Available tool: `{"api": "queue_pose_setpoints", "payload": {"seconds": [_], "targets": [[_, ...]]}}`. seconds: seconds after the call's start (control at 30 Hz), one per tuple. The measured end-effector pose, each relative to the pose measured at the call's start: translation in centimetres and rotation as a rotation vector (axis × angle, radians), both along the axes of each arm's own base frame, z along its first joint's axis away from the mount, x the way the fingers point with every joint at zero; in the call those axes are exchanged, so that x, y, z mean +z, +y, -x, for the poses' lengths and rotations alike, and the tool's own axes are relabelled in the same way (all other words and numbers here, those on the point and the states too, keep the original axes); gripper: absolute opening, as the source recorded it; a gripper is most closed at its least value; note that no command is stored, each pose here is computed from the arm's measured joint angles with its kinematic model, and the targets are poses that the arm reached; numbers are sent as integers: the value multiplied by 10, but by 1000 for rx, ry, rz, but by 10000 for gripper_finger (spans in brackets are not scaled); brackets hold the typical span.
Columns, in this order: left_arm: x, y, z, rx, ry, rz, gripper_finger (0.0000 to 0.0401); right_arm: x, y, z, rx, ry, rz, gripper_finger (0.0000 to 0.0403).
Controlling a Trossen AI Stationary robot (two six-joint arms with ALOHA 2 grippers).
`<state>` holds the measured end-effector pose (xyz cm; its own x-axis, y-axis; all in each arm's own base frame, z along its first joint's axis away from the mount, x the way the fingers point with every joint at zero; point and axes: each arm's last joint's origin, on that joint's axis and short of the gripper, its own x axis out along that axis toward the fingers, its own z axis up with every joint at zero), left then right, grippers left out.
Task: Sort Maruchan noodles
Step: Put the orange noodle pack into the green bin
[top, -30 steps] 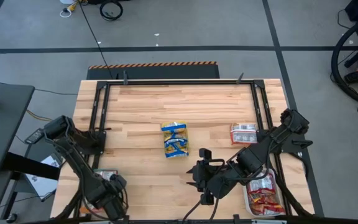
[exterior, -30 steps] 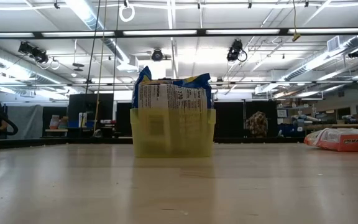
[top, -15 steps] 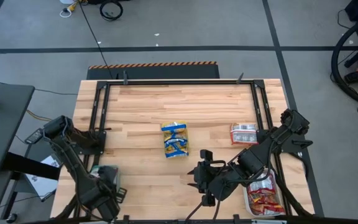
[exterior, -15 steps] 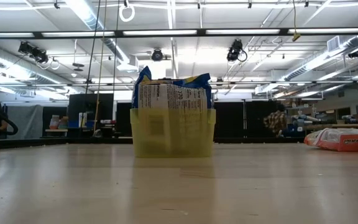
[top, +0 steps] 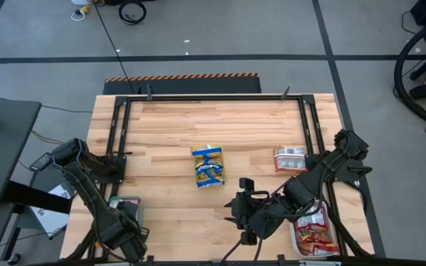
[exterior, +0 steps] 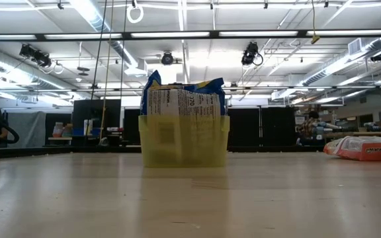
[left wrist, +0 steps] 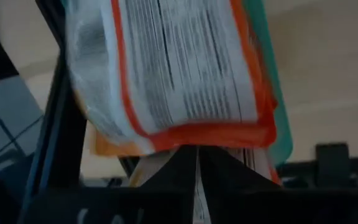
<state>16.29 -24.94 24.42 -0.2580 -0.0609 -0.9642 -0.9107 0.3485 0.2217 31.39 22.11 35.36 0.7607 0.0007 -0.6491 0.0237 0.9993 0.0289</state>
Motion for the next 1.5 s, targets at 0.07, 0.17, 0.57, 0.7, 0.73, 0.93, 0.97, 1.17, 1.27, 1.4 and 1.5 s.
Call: {"api": "queue_pose_setpoints", "payload": {"seconds": [0.07, 0.17, 0.57, 0.7, 0.73, 0.93, 0.97, 1.17, 1.27, 1.4, 1.5], "targets": [[0, 1, -1, 12, -24, -30, 24, 0, 0, 0, 0, 0, 0, 171], [-3, 1, -4, 54, -111, -97, 23, 0, 0, 0, -1, 0, 0, 171], [-15, -17, -31, -51, -284, 74, 16, 0, 3, 3, -13, 4, -25, 171], [-25, -14, -27, -170, -162, 39, 7, 0, 4, 3, -12, 4, -26, 171], [-26, -14, -27, -202, -165, 38, 7, 0, 4, 3, -10, 4, -26, 171], [-26, -7, -24, -387, -138, -5, 34, 0, 8, 6, -13, 5, -43, 171], [-26, -6, -23, -423, -126, -16, 41, 0, 9, 7, -14, 5, -46, 171], [-26, -6, -18, -729, -170, -68, 77, 0, 12, 10, -19, 5, -63, 171], [-26, -9, -14, -904, -161, -34, 90, 0, 15, 12, -13, 4, -63, 171], [-26, -12, -5, -1096, -140, -29, 96, 0, 18, 14, -25, -1, -72, 171], [-26, -17, 2, -1215, -150, -53, 96, 0, 20, 16, -27, -7, -68, 171]]}}
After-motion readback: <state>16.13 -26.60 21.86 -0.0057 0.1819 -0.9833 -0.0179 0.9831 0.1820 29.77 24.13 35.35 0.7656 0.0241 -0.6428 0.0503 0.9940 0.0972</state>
